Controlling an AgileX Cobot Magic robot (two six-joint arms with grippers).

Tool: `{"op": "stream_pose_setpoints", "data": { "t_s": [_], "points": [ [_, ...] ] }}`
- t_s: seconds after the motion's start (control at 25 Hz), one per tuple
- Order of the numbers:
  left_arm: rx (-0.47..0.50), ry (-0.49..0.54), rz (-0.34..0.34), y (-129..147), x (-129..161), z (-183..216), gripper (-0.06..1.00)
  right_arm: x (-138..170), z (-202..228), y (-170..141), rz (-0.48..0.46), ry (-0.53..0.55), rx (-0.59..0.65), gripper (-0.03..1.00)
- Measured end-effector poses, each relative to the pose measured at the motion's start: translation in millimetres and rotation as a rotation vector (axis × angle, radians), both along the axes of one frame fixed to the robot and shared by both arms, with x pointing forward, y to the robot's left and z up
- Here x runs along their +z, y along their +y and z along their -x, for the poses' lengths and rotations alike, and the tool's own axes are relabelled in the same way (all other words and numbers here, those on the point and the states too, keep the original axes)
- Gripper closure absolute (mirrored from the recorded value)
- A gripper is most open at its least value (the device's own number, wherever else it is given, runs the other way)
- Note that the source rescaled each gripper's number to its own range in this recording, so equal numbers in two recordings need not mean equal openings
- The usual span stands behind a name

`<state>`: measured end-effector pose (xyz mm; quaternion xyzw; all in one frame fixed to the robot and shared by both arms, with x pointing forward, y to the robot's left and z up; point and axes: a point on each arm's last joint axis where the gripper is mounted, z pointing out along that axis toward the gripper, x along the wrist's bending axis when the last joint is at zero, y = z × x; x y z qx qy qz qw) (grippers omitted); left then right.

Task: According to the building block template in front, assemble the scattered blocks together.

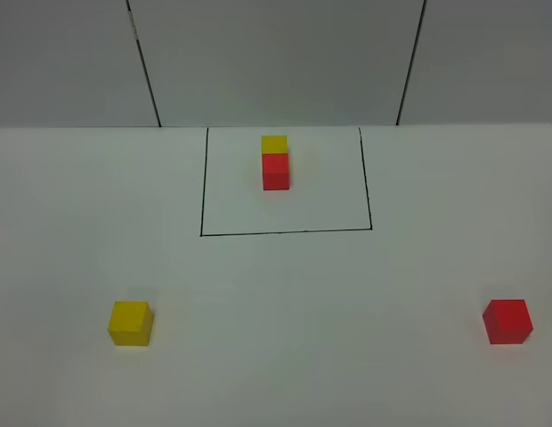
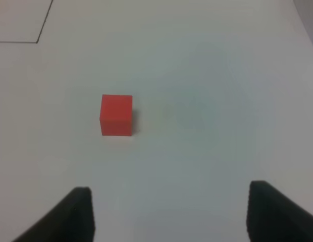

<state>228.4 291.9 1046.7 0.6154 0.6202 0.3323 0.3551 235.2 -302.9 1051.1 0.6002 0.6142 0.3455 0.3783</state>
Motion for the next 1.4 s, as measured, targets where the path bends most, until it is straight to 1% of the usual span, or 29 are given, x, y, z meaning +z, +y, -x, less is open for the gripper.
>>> {"op": "stream_pose_setpoints", "data": {
  "t_s": [1.4],
  "points": [
    [0.000,0.000,0.000,0.0,0.0,0.0,0.46,0.0,0.0,0.0,0.000,0.000,0.000,0.62]
  ]
}}
